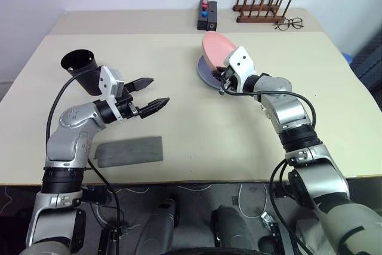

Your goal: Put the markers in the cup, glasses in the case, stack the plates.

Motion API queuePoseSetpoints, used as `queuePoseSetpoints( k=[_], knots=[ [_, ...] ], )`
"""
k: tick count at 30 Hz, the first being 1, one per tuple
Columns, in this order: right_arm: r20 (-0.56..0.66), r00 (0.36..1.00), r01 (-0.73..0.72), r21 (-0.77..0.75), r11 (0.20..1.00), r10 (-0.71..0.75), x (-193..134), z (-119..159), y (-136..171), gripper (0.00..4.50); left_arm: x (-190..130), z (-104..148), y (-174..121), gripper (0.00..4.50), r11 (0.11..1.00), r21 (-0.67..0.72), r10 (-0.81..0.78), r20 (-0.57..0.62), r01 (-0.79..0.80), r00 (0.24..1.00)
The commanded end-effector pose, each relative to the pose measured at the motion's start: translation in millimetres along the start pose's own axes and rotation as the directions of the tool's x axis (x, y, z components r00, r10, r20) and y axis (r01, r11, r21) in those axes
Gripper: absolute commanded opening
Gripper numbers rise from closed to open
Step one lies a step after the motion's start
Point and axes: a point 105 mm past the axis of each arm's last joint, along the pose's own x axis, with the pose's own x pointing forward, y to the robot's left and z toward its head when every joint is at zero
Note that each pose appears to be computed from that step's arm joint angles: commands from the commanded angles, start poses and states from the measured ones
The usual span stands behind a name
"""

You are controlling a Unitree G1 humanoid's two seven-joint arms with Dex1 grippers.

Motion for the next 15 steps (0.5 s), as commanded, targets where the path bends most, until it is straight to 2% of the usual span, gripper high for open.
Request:
queuePoseSetpoints(
  k=[1,5,6,10,15],
  knots=[
    [-0.032,0.998,0.048,-0.082,0.995,-0.051,-3,-4,-17,2.07,-2,14,-4,4.50,1.000,0.014,0.026,0.053,-0.027,0.998],
    [-0.016,0.997,0.074,-0.048,0.996,-0.075,-8,1,-31,4.19,0,14,-15,4.50,1.000,-0.029,-0.001,0.069,0.003,0.998],
    [-0.013,0.996,0.084,-0.025,0.996,-0.084,-12,1,-36,4.46,3,14,-20,4.50,0.999,-0.032,-0.016,0.073,0.018,0.997],
    [-0.031,0.991,0.131,0.080,0.988,-0.129,-39,-6,-61,4.46,10,14,-37,4.50,0.990,-0.097,-0.090,0.093,0.099,0.992],
    [-0.167,0.966,0.223,0.151,0.963,-0.197,-96,-35,-91,4.46,19,4,-57,4.50,0.972,-0.128,-0.191,0.053,0.197,0.980]
  ],
)
